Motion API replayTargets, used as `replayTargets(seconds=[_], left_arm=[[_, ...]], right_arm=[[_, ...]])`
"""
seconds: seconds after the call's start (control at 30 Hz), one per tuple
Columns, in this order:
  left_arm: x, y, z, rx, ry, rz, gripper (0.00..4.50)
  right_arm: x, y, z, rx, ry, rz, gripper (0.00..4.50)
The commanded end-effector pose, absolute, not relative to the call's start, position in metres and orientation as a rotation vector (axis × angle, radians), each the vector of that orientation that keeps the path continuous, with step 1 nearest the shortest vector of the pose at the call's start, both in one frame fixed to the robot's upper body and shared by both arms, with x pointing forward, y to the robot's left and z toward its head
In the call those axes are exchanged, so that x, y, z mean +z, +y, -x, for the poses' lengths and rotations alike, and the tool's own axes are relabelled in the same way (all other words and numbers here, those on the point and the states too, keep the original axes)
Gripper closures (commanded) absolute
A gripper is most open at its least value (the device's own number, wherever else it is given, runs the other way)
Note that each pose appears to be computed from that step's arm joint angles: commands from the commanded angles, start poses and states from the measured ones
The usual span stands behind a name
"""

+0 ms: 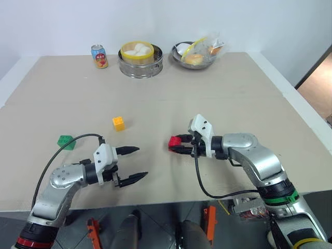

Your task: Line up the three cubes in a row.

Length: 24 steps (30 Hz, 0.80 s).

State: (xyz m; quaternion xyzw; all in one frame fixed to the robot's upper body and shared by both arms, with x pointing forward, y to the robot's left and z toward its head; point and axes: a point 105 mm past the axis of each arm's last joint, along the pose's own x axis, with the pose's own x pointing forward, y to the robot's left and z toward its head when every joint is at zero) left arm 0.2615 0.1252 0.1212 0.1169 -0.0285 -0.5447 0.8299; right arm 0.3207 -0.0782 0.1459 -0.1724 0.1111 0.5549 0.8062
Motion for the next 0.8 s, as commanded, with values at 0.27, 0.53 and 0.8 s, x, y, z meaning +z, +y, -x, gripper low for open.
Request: replayTargets(seconds=[0.27, 0.53, 0.8], left_arm=[[0.134, 0.124, -0.259, -1.136, -0.111, -0.258, 0.00], [0.135, 0.122, -0.261, -1.140, -0.119, -0.262, 0.00], [0.136, 0.121, -0.262, -1.140, -0.123, -0.267, 0.00]], right_arm=[[0.147, -0.072, -0.308, 1.354, 0.255, 0.465, 3.25], [0.132, -0.074, -0.309, 1.373, 0.274, 0.565, 3.25], [0.126, -0.078, -0.315, 1.387, 0.269, 0.603, 3.25]])
